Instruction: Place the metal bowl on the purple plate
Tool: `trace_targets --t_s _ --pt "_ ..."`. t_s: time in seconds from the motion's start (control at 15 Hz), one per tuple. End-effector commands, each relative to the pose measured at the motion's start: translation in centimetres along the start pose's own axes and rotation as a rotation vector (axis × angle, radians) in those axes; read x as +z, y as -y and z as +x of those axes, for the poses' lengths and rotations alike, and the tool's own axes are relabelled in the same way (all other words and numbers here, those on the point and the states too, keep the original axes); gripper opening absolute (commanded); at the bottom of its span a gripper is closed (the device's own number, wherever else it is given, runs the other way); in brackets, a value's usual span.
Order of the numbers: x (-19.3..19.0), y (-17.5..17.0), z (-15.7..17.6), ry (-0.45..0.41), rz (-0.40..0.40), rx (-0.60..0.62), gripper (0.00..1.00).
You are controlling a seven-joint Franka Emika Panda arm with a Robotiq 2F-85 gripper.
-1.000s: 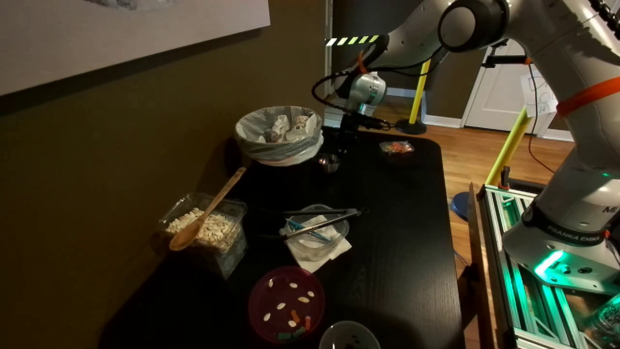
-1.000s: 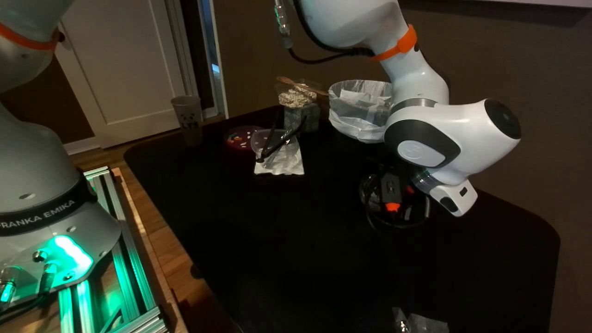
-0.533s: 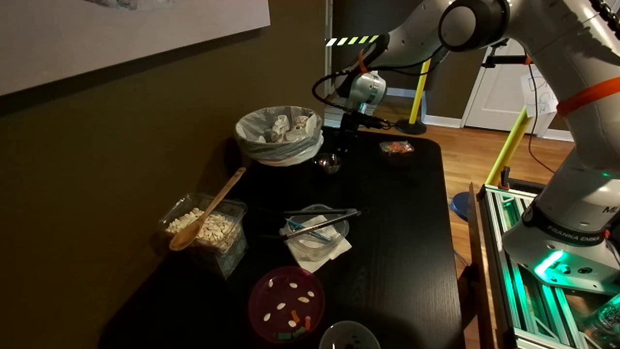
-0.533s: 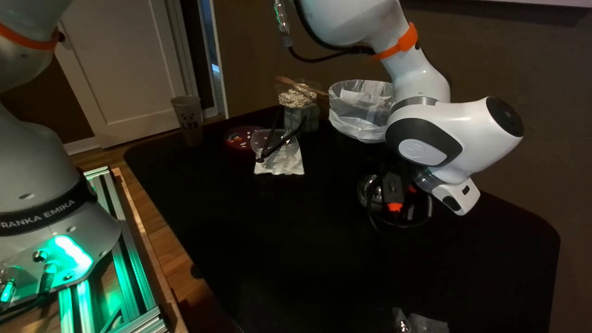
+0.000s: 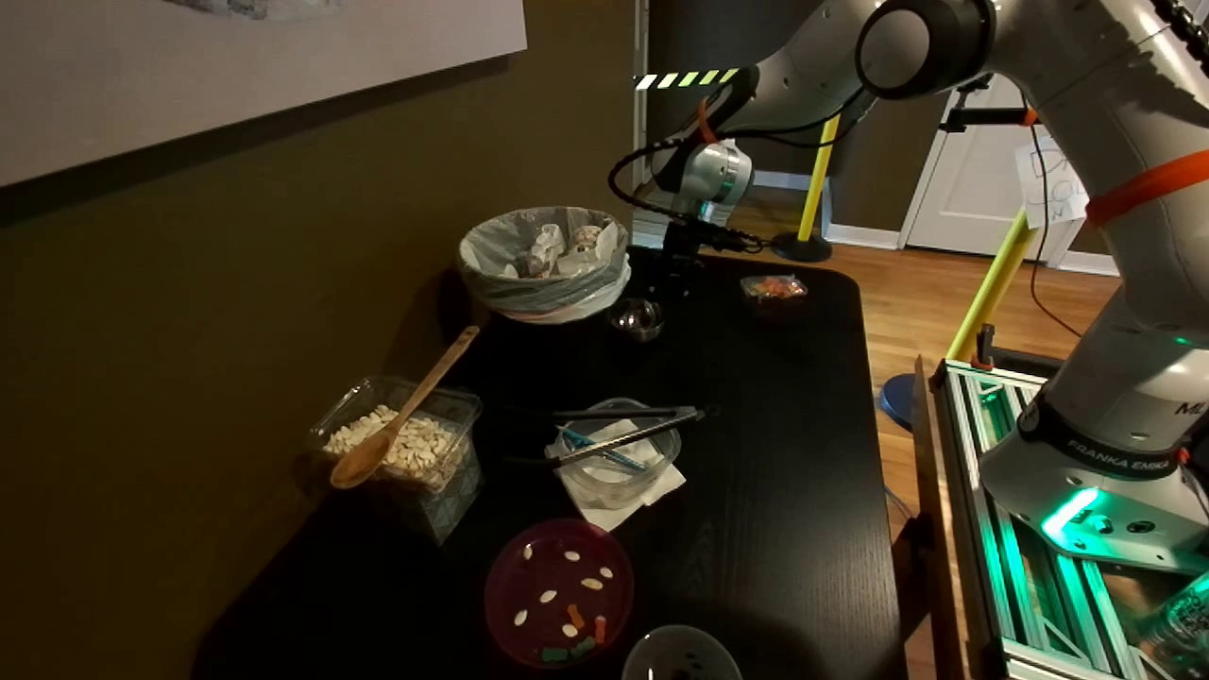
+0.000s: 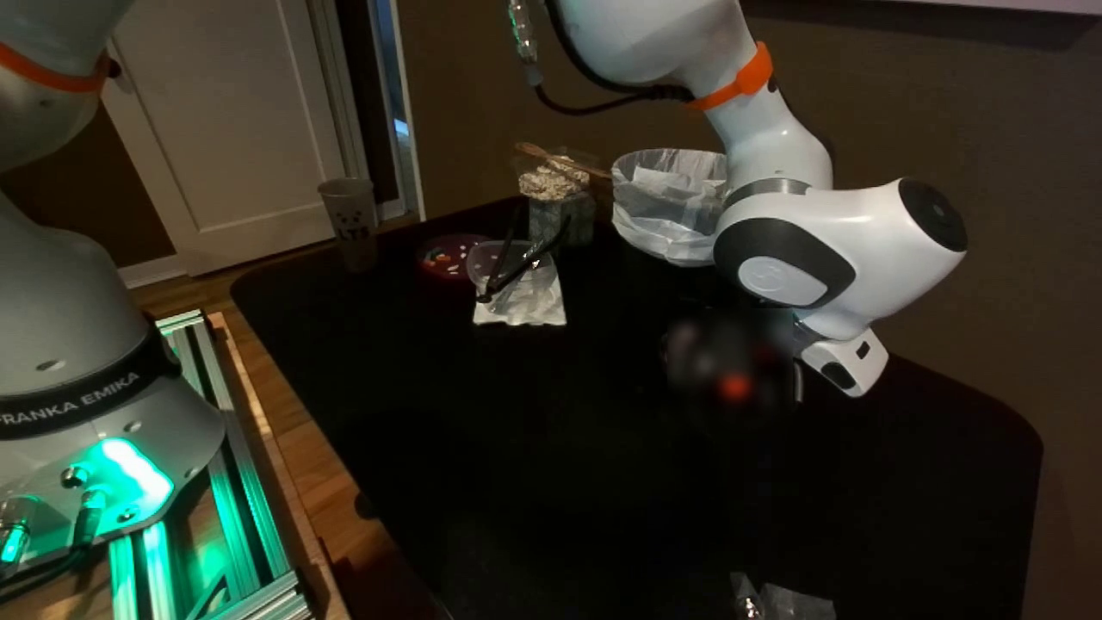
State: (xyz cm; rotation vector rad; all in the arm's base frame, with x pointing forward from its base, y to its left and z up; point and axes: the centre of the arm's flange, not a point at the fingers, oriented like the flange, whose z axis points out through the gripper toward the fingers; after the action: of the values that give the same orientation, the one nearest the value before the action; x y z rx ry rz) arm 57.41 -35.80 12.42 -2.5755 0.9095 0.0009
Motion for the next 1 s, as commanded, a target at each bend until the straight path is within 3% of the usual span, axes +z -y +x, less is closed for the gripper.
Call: trace_targets --t_s 0.0,0.07,0.13,0.27,0.67,0.8,0.93 --pt "1.3 0.6 -1.0 0.030 -0.030 -0.042 0.95" --pt "1.7 0.8 -1.1 0.042 -0.038 -0.051 0.87" --pt "2.0 1.0 -1.2 0.050 -0.046 -0.060 0.68" --pt "2.4 1.3 -1.2 0.062 -0.057 -0.076 0.60" --pt "2.8 2.0 -1.3 0.076 -0.101 -0.104 0.12" --pt "2.8 2.0 -1.5 0.085 -0.127 -0.110 0.00" --pt "2.2 1.9 -1.8 0.086 -0.154 -0.119 0.00"
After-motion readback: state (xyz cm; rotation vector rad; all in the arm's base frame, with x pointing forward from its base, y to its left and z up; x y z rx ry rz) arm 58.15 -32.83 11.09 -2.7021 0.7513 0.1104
